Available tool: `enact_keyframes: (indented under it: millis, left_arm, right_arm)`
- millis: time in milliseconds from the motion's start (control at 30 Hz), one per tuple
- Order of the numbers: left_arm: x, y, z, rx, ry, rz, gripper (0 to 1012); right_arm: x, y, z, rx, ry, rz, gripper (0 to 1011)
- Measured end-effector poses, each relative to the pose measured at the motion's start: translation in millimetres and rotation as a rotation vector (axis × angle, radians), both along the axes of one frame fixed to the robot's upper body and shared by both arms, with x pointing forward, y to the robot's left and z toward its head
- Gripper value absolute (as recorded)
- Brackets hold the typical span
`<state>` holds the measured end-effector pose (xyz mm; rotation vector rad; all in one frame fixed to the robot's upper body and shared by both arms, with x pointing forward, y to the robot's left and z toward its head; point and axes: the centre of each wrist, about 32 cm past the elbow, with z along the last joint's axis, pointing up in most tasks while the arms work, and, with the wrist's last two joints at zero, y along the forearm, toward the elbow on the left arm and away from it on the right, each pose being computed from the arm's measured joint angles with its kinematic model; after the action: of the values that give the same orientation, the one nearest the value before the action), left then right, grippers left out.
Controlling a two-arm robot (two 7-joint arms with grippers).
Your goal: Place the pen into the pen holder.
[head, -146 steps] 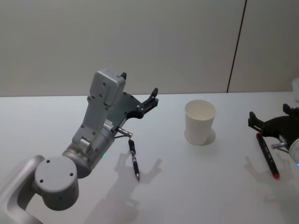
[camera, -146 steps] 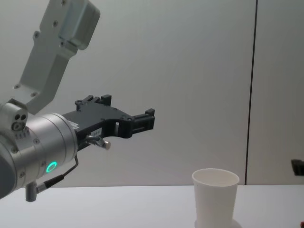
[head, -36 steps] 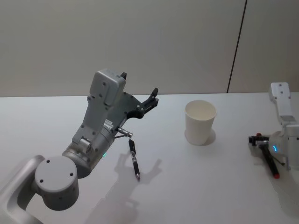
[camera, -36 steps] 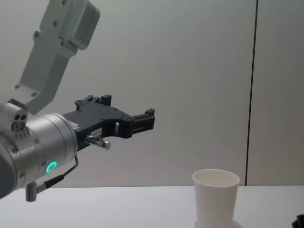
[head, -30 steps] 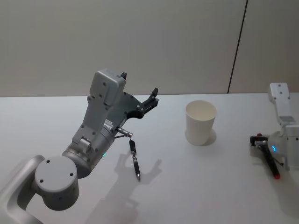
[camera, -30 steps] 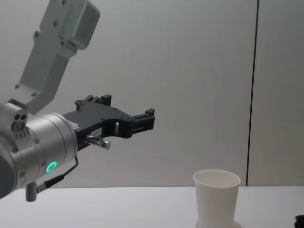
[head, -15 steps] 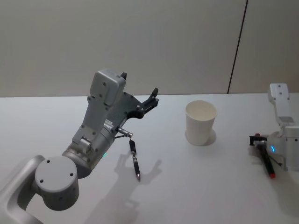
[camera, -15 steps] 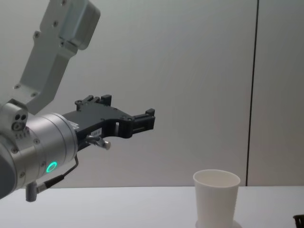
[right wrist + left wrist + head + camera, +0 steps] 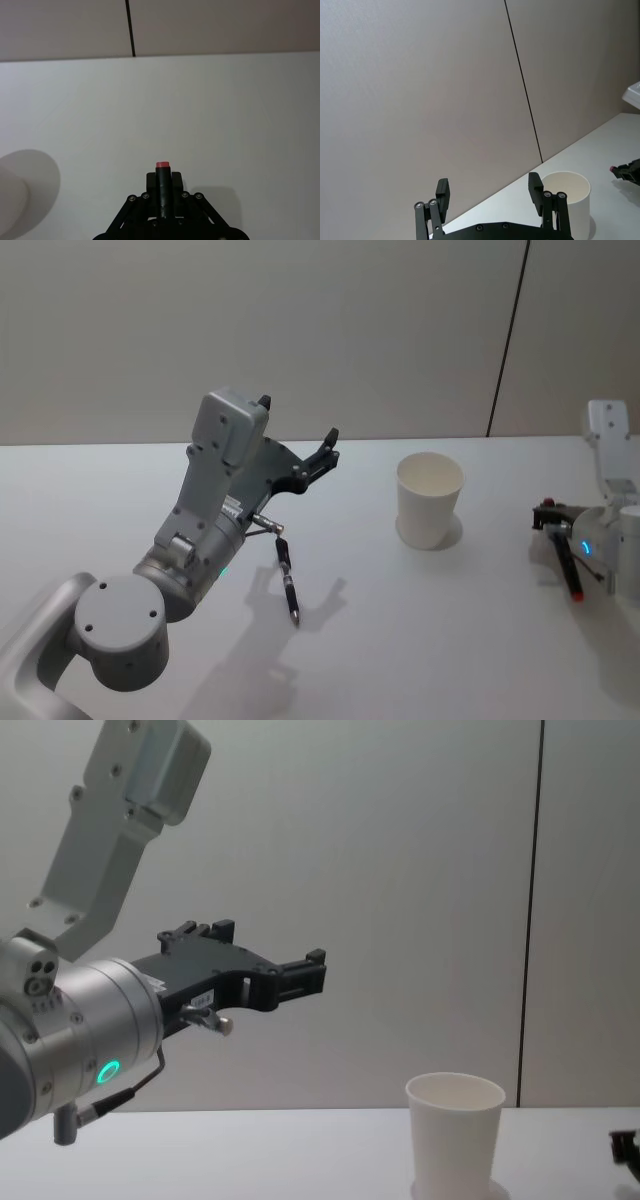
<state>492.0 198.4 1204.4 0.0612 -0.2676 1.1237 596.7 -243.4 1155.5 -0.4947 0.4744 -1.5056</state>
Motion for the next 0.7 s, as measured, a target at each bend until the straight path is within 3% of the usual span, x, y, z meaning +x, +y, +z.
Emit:
enact_keyframes:
  millis: [700]
  left_arm:
    - [0.0, 0.0, 0.0, 0.0, 0.0, 0.0, 999]
  right_arm:
    - [-17.9, 7.5, 20.7, 0.015, -0.313, 0.044, 165]
